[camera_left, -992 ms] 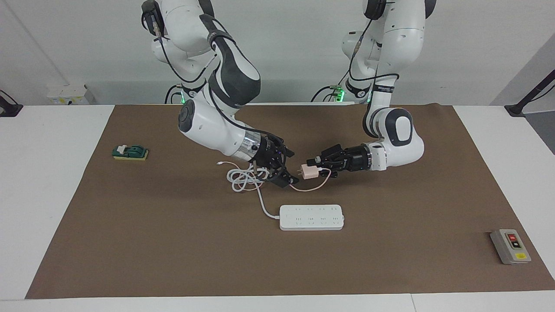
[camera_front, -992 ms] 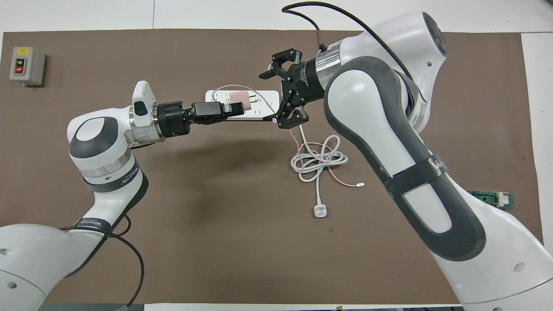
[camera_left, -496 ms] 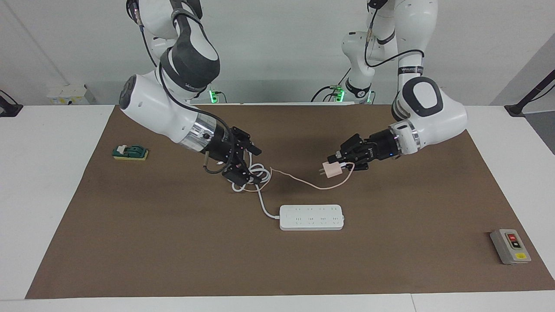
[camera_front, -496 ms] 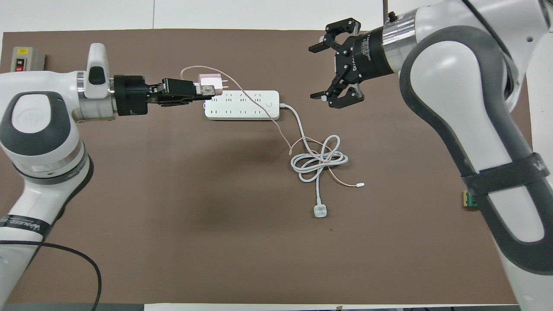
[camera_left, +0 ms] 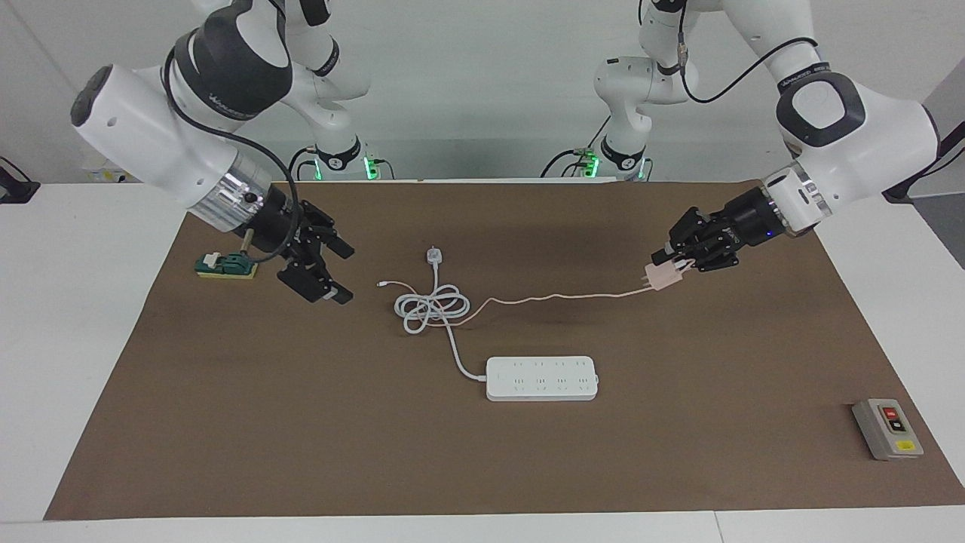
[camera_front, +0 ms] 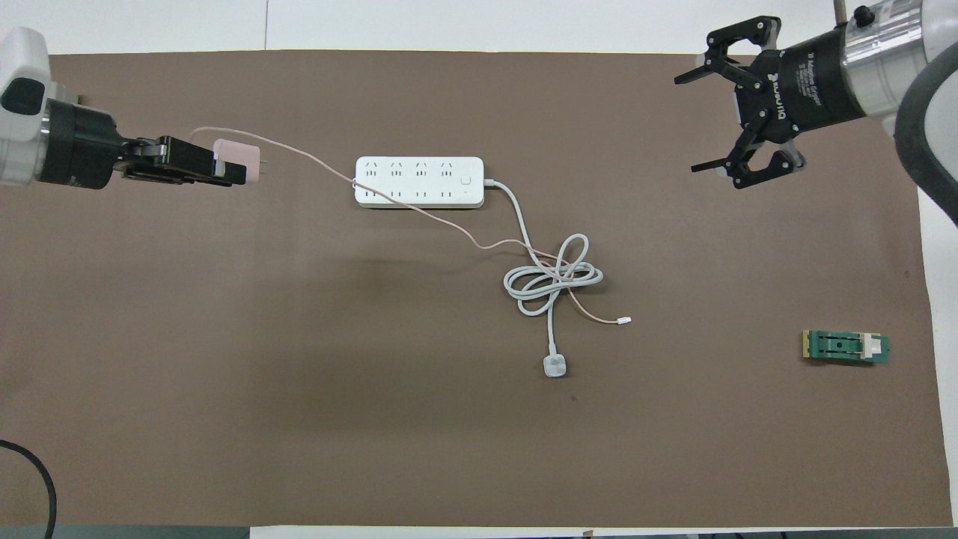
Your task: Plug charger into power strip
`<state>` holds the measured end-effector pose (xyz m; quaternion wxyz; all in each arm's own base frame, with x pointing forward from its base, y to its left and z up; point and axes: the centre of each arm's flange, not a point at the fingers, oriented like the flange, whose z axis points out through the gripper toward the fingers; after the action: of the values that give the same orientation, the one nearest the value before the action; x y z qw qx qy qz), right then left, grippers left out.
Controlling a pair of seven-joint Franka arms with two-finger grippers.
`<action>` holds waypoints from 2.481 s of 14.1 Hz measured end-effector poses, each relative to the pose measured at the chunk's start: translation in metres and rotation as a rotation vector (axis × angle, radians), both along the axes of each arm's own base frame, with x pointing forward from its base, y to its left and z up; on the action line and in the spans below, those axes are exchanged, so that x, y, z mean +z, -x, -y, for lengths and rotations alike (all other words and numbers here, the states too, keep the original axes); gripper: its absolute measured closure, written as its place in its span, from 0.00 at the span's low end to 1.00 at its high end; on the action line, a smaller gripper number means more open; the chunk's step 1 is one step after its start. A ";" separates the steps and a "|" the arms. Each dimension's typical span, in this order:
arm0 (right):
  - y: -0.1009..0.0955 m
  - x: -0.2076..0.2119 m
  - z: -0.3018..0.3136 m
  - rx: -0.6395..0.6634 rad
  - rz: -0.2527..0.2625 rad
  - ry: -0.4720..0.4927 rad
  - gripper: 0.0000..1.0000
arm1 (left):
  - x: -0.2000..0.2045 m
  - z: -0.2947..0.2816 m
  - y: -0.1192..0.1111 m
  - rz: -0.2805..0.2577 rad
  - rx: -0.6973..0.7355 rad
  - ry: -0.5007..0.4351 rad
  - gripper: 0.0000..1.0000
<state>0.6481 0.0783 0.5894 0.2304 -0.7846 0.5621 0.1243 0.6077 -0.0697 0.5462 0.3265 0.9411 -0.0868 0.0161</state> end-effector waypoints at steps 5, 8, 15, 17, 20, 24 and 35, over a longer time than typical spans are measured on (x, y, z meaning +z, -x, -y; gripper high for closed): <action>0.026 0.019 0.023 0.512 0.171 0.256 0.00 | 0.018 -0.031 0.030 -0.097 0.016 -0.378 0.71; 0.035 0.026 0.049 0.822 0.239 0.385 0.00 | 0.040 -0.038 0.049 -0.135 0.061 -0.442 0.71; 0.067 0.039 0.102 1.211 0.246 0.453 0.00 | 0.049 -0.036 0.049 -0.134 0.170 -0.475 0.71; 0.092 0.044 0.106 1.227 0.204 0.414 0.00 | 0.055 -0.034 0.051 -0.149 0.247 -0.486 0.71; 0.119 0.047 0.106 1.237 0.165 0.406 0.00 | 0.059 -0.017 0.057 -0.234 0.438 -0.499 0.71; 0.121 0.047 0.111 1.285 0.175 0.480 0.00 | 0.056 -0.005 0.058 -0.366 0.737 -0.499 0.71; 0.116 0.047 0.113 1.287 0.206 0.508 0.00 | -0.019 0.074 0.030 -0.440 1.435 -0.507 0.71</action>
<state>0.5323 -0.0342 0.6362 -0.0275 -0.9989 -0.0274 0.0256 0.5781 -0.1435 0.5268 0.0216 0.7944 0.6068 0.0163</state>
